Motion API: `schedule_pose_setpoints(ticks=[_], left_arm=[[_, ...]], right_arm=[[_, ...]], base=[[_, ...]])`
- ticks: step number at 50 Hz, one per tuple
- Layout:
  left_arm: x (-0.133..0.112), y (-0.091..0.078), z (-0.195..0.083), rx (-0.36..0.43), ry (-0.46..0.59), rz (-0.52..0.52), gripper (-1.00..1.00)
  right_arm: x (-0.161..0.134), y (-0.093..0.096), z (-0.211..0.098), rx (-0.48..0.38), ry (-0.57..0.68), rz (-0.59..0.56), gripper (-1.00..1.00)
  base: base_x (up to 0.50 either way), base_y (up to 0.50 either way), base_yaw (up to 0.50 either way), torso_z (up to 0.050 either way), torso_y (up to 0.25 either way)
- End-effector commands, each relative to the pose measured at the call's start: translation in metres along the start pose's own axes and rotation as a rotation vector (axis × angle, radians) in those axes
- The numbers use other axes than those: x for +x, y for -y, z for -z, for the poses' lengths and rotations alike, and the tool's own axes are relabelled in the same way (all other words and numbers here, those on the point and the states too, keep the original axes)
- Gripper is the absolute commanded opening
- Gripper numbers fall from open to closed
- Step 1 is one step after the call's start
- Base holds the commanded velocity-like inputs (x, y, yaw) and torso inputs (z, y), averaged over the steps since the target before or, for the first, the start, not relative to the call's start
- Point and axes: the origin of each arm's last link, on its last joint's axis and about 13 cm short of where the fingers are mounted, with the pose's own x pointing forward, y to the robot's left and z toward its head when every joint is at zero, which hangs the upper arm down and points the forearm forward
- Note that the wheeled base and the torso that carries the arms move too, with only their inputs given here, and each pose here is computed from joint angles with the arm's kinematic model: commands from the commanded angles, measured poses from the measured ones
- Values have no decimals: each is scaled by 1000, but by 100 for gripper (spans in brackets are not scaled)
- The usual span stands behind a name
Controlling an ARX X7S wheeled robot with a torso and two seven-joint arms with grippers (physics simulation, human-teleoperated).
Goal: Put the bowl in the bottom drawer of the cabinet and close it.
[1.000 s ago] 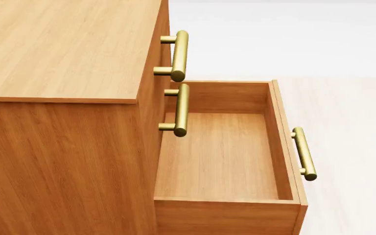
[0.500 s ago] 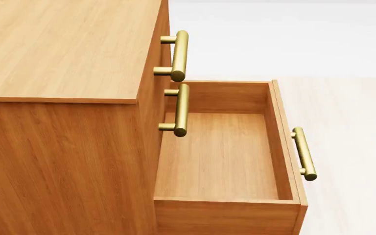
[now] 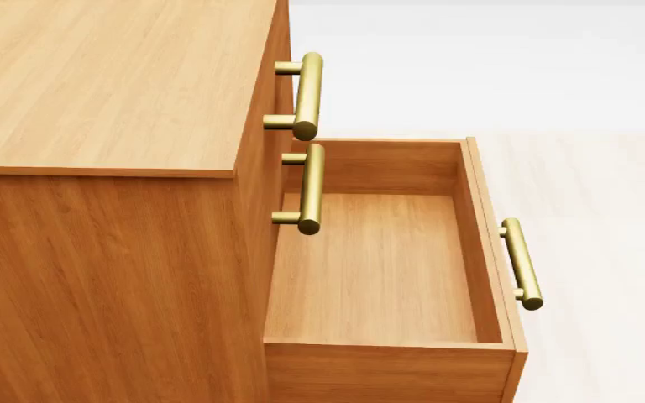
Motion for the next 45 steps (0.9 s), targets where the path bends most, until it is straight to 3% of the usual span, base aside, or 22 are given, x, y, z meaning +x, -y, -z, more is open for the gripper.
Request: schedule_pose_setpoints(ticks=[1, 9, 18, 36, 45], left_arm=[[0, 0, 0, 3, -1, 2, 100], [0, 0, 1, 0, -1, 3, 100], [0, 0, 0, -5, 0, 2, 100], [0, 0, 0, -13, -2, -1, 100], [0, 0, -1, -16, 4, -16, 100]], right_arm=[[-19, -10, -18, -7, 138, -95, -100], [-32, -27, -38, -85, 271, -178, -100], [-48, -43, -62, -107, 346, -249, -100], [-49, -83, -78, -168, 296, -372, -100], [-62, -115, -89, -172, 247, -493, -100]], base=[[0, 0, 0, 0, 0], [0, 0, 0, 0, 0], [0, 0, 0, 0, 0], [0, 0, 0, 0, 0], [0, 0, 0, 0, 0]])
